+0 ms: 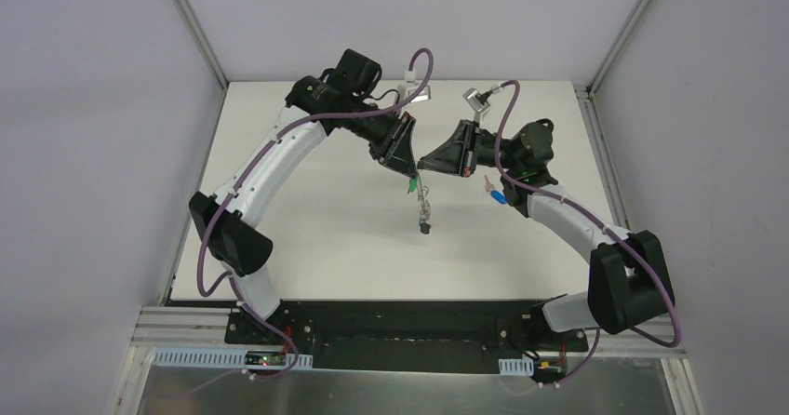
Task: Put the keys on the keyring
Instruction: Adjust the key on the keyring.
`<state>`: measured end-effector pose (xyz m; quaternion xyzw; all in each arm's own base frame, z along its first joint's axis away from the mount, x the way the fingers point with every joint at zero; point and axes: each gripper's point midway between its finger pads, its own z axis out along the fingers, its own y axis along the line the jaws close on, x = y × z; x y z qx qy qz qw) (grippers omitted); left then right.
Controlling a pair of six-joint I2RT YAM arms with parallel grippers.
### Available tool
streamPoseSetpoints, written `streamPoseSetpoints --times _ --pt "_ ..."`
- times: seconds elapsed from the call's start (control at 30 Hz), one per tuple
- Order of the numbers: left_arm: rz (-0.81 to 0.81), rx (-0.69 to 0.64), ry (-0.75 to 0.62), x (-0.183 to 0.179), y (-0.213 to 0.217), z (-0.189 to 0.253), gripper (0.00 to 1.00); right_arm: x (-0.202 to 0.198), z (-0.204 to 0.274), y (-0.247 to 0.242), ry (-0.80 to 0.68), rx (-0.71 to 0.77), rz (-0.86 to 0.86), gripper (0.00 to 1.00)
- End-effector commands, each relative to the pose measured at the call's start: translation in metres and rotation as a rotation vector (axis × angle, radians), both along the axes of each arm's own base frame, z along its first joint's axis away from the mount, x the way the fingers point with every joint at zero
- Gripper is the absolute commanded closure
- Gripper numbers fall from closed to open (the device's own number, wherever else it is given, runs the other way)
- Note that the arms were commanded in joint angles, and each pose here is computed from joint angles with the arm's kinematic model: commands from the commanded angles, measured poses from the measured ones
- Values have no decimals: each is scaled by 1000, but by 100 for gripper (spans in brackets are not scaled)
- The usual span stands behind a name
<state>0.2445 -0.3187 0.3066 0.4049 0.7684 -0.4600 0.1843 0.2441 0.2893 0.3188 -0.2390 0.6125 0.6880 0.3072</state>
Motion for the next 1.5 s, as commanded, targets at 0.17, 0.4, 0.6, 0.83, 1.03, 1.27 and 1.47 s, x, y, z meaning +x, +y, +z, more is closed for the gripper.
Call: streamPoseSetpoints --times 0.17,0.4,0.6,0.83,1.03,1.27,1.47 --pt "-24 -98 -34 -9 1 29 89 -2 12 -1 -65 33 11 100" --pt "-25 -69 -18 -9 3 23 100 -2 13 -1 -76 34 15 100" --pt "-41 132 -23 -18 22 9 100 -9 12 -7 -179 9 43 77" --pt "-91 226 -18 -30 21 0 100 -17 9 -4 -198 -4 75 60" --pt "-121 220 -16 -34 13 -1 100 -26 4 4 -203 -23 116 58" --pt "-134 222 -13 -35 10 -3 100 -33 -2 10 -198 -33 150 73" --pt "-136 221 -11 -35 10 -4 100 -34 -3 11 -198 -34 156 96"
